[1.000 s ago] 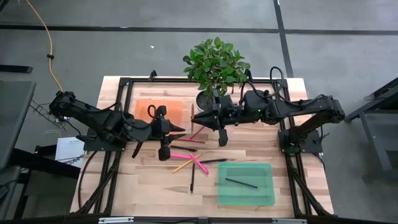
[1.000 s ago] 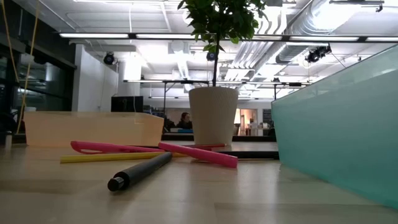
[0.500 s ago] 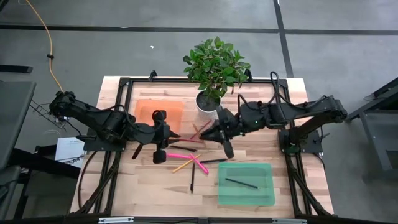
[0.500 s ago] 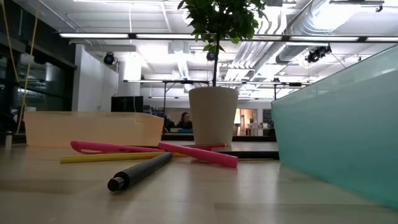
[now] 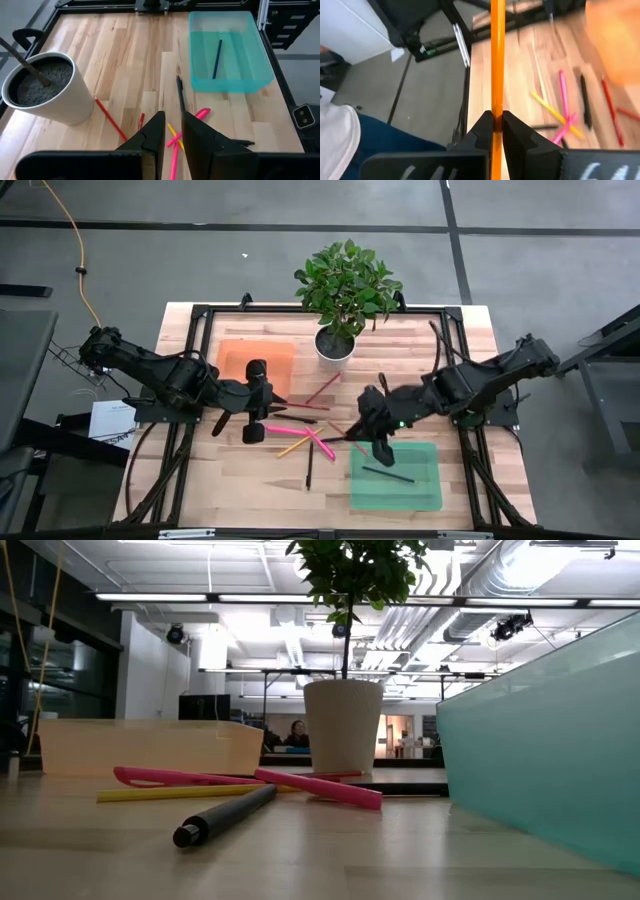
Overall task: Sort pens & pencils
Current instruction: Put the orange pencil into the green bin
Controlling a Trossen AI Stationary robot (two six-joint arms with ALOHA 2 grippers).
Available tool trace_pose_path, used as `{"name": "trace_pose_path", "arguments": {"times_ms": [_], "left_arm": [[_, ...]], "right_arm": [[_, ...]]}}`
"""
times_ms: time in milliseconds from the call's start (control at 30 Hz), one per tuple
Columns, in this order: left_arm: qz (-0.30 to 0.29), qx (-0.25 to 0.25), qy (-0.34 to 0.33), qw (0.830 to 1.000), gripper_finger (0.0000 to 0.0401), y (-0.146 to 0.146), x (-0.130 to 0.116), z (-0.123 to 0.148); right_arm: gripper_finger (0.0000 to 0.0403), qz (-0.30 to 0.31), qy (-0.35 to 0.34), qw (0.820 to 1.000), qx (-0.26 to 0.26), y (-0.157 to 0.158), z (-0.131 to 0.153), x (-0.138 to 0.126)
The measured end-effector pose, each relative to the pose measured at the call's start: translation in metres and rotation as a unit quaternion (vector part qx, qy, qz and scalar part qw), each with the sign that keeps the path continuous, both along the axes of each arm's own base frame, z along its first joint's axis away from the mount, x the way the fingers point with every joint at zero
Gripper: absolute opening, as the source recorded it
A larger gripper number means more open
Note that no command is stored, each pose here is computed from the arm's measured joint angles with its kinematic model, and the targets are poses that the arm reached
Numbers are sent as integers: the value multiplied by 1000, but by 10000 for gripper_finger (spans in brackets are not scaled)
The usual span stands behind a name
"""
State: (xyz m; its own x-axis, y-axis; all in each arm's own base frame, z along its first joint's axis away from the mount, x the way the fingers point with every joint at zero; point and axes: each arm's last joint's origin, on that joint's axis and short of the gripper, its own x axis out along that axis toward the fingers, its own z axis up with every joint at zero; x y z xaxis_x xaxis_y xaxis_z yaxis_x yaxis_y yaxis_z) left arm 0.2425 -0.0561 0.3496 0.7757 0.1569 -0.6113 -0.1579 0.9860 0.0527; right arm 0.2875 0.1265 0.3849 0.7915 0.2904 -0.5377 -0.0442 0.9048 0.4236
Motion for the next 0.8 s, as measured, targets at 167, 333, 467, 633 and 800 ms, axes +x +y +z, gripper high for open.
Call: {"name": "trace_pose_path", "arguments": {"times_ms": [167,333,467,633,800], "left_arm": [[-1,-1,0,1000,51,0,0,0],[-4,-3,0,1000,51,0,0,0],[-17,-4,3,1000,51,-1,0,0],[-23,-4,4,1000,51,-1,0,0],[-26,-5,5,1000,51,-1,0,0]], "right_arm": [[9,-2,56,998,-5,23,-19,0],[9,2,133,991,-28,44,-50,3],[9,4,191,980,-48,60,-72,2],[9,1,238,969,-63,73,-86,-5],[9,-12,279,958,-71,80,-100,-17]]}}
